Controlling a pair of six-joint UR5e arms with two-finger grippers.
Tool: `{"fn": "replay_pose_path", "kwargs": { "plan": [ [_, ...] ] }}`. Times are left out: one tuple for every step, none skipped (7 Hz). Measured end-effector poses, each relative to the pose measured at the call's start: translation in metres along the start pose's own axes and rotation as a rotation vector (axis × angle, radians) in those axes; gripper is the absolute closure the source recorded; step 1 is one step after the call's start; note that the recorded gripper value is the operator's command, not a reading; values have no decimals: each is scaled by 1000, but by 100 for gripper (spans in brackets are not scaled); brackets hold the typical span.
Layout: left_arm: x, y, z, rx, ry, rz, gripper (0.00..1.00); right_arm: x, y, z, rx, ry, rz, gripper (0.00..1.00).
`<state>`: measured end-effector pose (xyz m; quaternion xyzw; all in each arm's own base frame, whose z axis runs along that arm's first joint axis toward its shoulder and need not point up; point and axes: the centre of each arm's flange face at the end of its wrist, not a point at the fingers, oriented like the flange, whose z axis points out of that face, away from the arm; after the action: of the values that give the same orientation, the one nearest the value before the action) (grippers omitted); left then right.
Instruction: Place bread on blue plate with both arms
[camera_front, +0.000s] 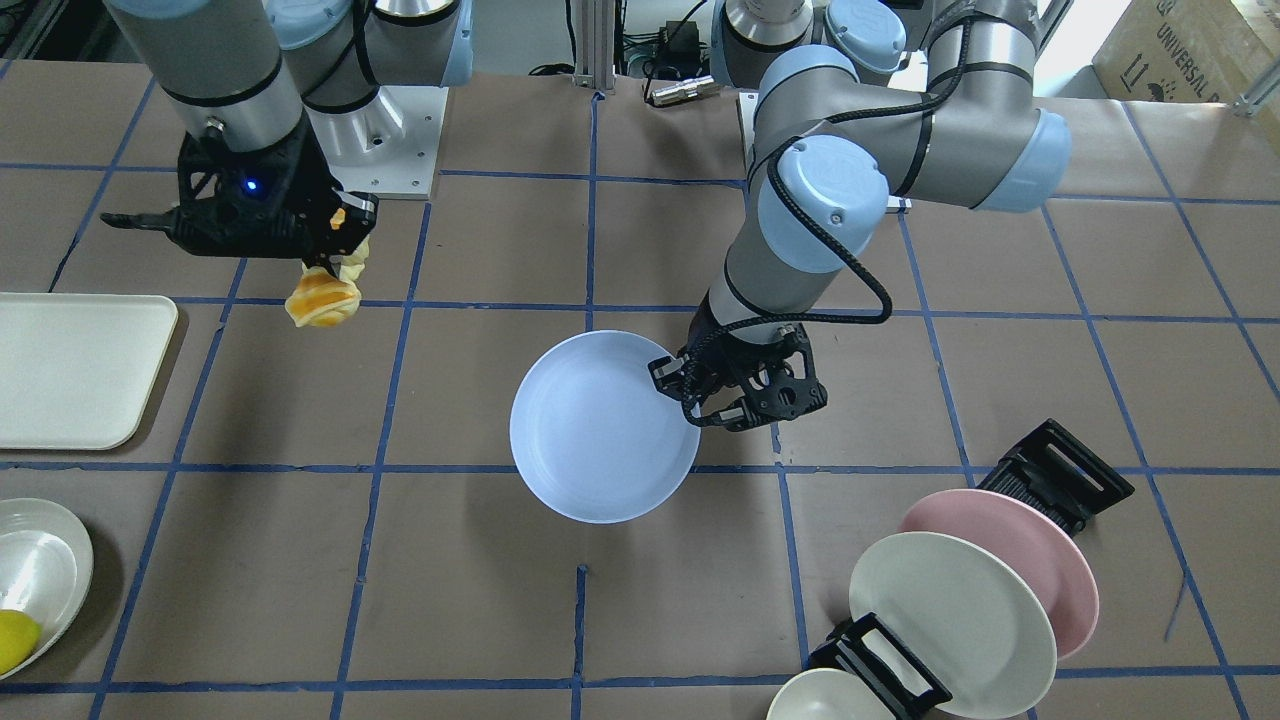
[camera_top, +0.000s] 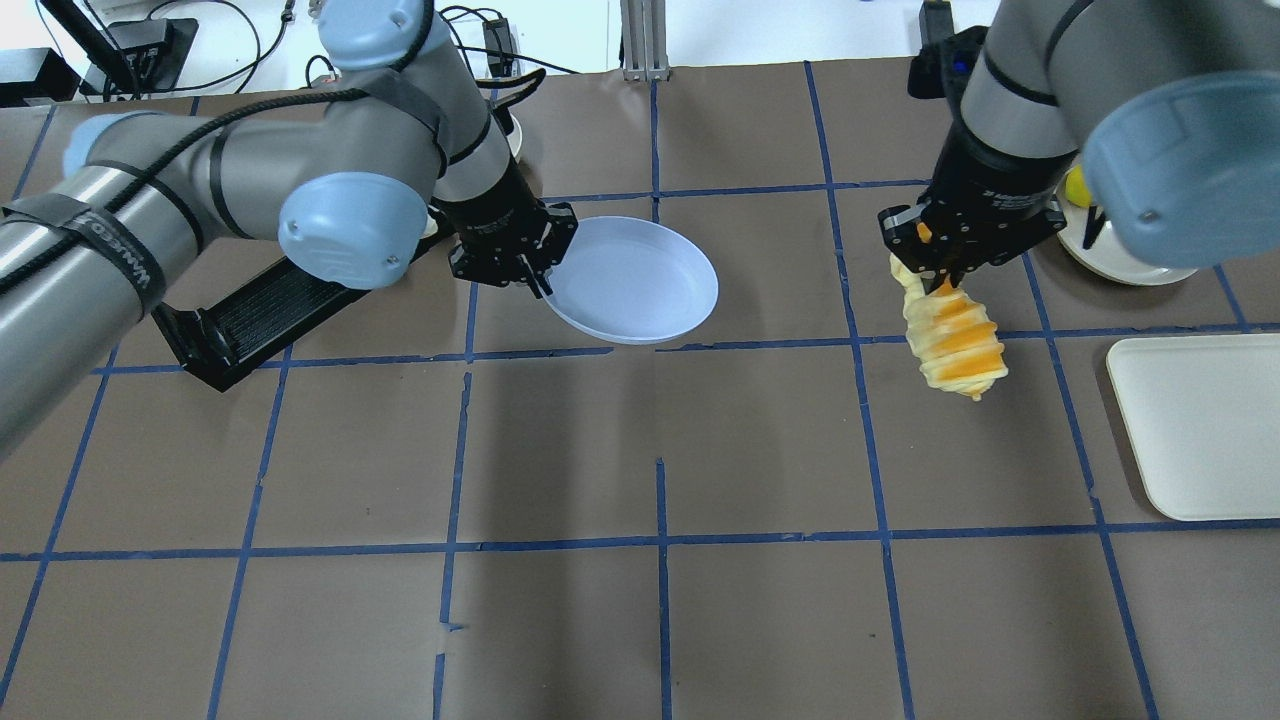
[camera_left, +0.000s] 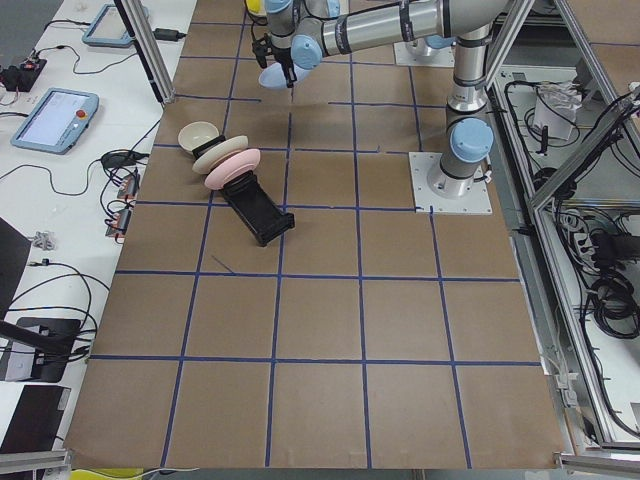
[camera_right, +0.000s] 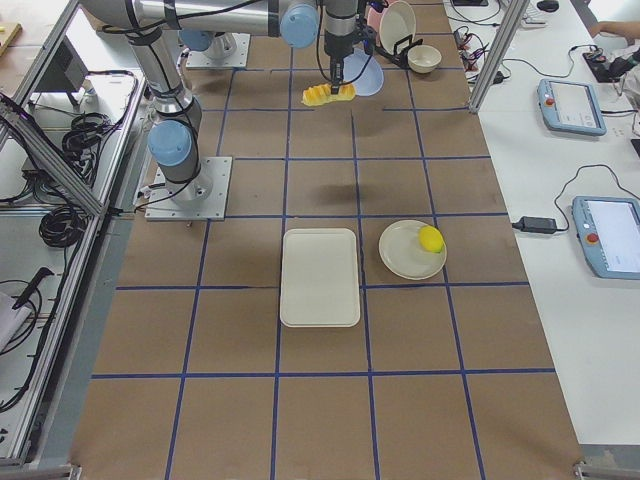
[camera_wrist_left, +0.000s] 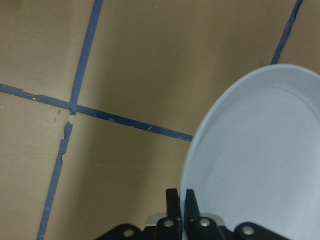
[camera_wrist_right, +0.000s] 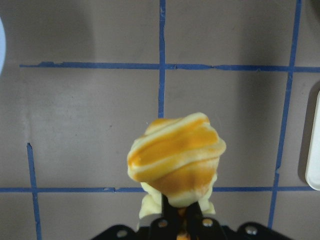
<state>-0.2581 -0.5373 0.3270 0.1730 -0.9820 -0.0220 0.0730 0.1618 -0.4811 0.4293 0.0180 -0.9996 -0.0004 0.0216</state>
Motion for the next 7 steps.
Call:
{"fn": "replay_pose_path", "kwargs": {
  "plan": [
    [13, 21, 10, 8, 7, -6, 1, -25, -11, 23, 33, -2, -1, 94],
    [23, 38, 17, 7, 7, 2, 0, -49, -23, 44, 61, -6, -11, 94],
    [27, 44, 23, 4, 5, 6, 0, -68, -33, 60, 83, -11, -15, 94],
    [27, 41, 24, 5, 7, 23, 0, -82, -40, 75, 95, -15, -11, 94],
    [18, 24, 17, 20, 13, 96, 0, -95, -44, 86, 101, -18, -15, 94],
    [-12, -11, -1, 50, 16, 206, 0, -106, -46, 93, 108, -22, -20, 94],
    [-51, -44, -22, 66, 8, 252, 0, -117, -50, 97, 114, -25, -12, 94]
  ]
}}
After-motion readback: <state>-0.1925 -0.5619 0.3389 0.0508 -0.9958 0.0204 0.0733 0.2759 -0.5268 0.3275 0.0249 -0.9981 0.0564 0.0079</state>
